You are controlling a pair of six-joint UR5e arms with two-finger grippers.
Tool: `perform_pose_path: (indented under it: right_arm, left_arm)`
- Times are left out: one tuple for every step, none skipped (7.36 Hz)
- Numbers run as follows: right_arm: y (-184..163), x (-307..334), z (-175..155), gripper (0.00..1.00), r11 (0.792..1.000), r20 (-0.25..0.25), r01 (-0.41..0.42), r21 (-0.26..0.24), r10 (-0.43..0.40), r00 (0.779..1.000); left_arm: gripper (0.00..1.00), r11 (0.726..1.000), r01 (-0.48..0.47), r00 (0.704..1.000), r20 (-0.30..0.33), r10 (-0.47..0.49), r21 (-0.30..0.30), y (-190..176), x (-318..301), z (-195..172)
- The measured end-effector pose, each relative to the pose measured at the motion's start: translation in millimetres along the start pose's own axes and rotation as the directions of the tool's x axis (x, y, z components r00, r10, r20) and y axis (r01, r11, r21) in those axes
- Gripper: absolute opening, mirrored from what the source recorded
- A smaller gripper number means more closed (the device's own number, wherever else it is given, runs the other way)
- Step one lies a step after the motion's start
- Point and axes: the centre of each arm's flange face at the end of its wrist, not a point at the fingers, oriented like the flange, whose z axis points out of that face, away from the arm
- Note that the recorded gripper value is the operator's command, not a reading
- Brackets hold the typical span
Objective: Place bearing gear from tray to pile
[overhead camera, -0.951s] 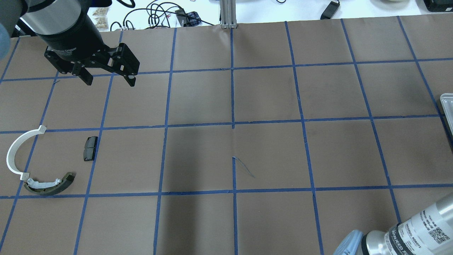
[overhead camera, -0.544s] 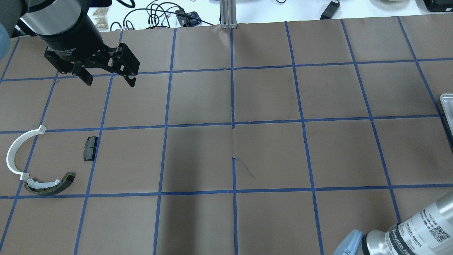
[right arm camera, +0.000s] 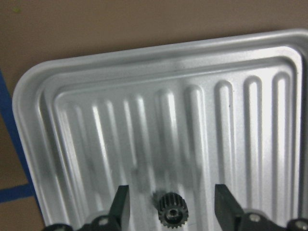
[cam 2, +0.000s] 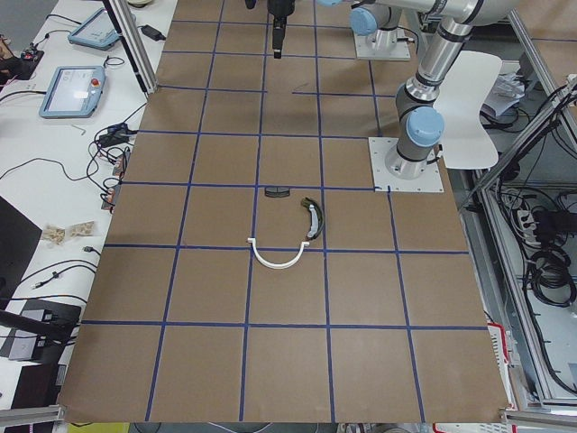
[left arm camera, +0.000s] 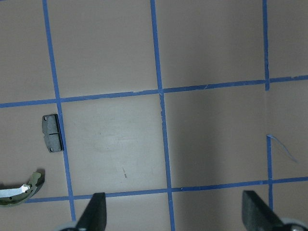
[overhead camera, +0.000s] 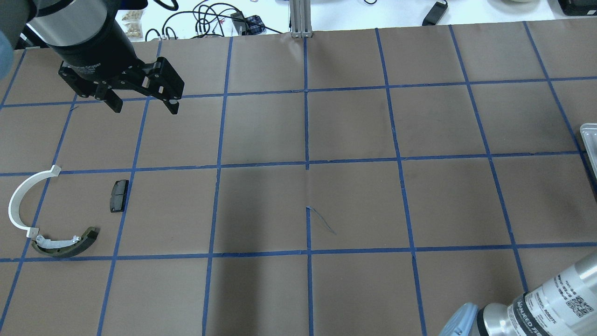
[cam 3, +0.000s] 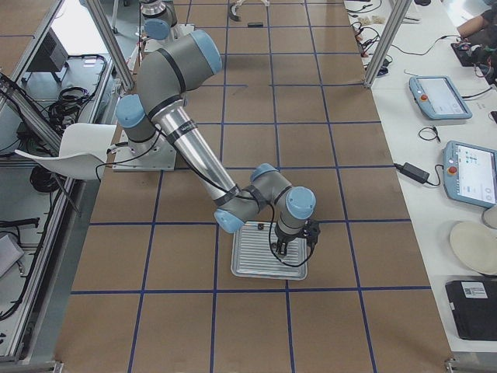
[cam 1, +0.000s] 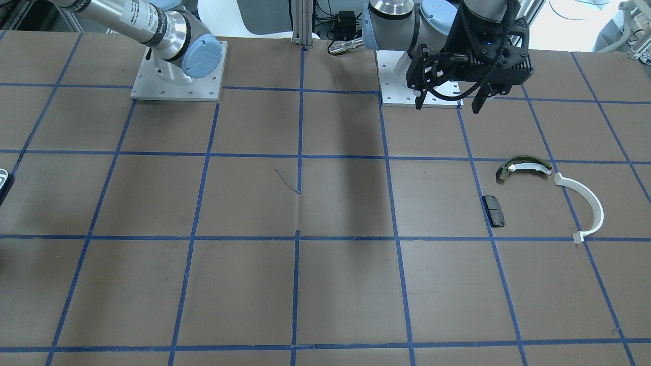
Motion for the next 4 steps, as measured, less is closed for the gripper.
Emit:
perform_pose_path:
  right_arm:
    - [0.7,-0.1,0.5,0.47,1.0,0.001,0.001,-0.006,-0.001,1.0]
    - [1.6,-0.1,0.4,0.47,1.0,0.002,0.002,-0.014,-0.002,1.0]
    - [2.5,-0.3,0.3,0.47,1.0,0.004,0.004,-0.02,-0.003,1.0]
    - [2.8,-0.3,0.7,0.47,1.0,0.004,0.005,-0.024,-0.005,1.0]
  left_arm:
    - [1.0,1.0,0.0,1.0,0.0,0.0,0.0,0.0,0.0,0.0]
    - [1.0,1.0,0.0,1.0,0.0,0.0,0.0,0.0,0.0,0.0]
    - [1.0,1.0,0.0,1.0,0.0,0.0,0.0,0.0,0.0,0.0]
    - [1.0,1.0,0.0,1.0,0.0,0.0,0.0,0.0,0.0,0.0]
